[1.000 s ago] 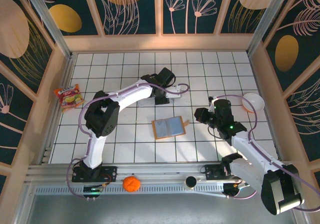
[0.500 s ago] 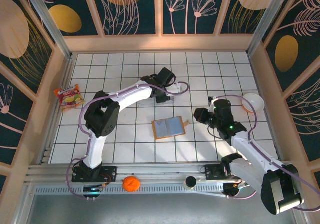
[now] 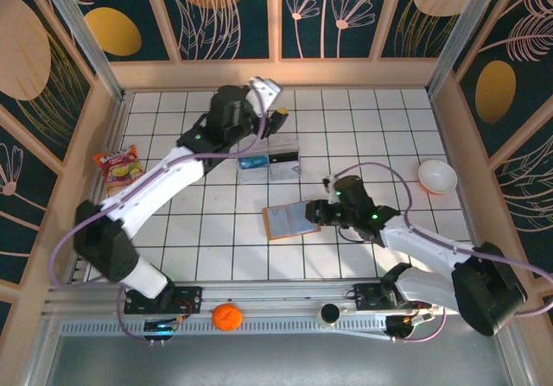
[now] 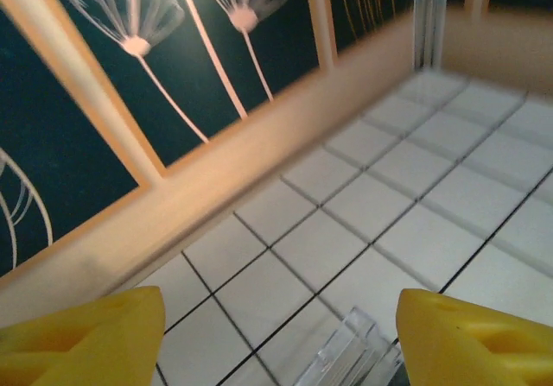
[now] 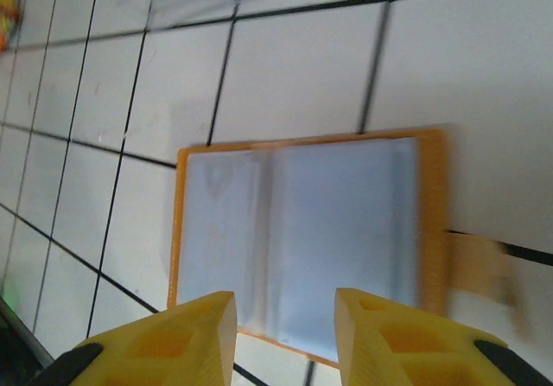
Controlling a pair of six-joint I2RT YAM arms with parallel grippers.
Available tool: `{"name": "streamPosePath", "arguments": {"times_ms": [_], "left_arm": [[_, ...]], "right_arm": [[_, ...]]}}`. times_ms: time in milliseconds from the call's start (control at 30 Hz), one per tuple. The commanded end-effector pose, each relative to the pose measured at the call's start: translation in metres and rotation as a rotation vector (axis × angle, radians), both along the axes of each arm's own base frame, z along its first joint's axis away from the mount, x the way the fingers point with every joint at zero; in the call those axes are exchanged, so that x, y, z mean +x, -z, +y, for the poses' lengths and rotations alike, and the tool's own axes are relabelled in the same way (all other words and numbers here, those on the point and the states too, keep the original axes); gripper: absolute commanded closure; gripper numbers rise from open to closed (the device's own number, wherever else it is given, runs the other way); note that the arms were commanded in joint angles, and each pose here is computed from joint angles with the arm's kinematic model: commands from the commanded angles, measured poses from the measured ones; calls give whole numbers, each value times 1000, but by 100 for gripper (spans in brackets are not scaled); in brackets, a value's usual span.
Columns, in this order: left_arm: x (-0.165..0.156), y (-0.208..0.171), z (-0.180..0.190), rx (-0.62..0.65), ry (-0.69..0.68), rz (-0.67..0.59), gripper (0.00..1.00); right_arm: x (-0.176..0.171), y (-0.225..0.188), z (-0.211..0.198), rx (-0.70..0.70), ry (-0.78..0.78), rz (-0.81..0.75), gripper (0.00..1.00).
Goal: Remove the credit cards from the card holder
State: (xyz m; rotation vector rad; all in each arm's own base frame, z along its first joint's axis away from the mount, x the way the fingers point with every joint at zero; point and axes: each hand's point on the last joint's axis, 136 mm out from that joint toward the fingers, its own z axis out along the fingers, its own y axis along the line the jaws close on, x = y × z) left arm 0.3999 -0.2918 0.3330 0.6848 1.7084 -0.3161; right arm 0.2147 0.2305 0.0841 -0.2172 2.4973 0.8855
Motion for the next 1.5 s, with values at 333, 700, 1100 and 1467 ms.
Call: {"name": "streamPosePath", "arguments": {"times_ms": [333, 700, 1100, 1467], "left_arm": [[-95, 134, 87, -468, -272, 414, 1], [-129, 213, 123, -540, -405, 644, 7], [-139, 227, 96, -510, -258, 753, 38], [-163, 249, 38, -484, -84, 888, 89]], "right_arm": [[-6, 35, 66, -476, -217, -136, 64], [-17, 58, 94, -554, -292, -122, 63], [-15, 66, 91, -575, -230, -112, 98], [-12, 20, 110, -187, -181, -116, 100]]}}
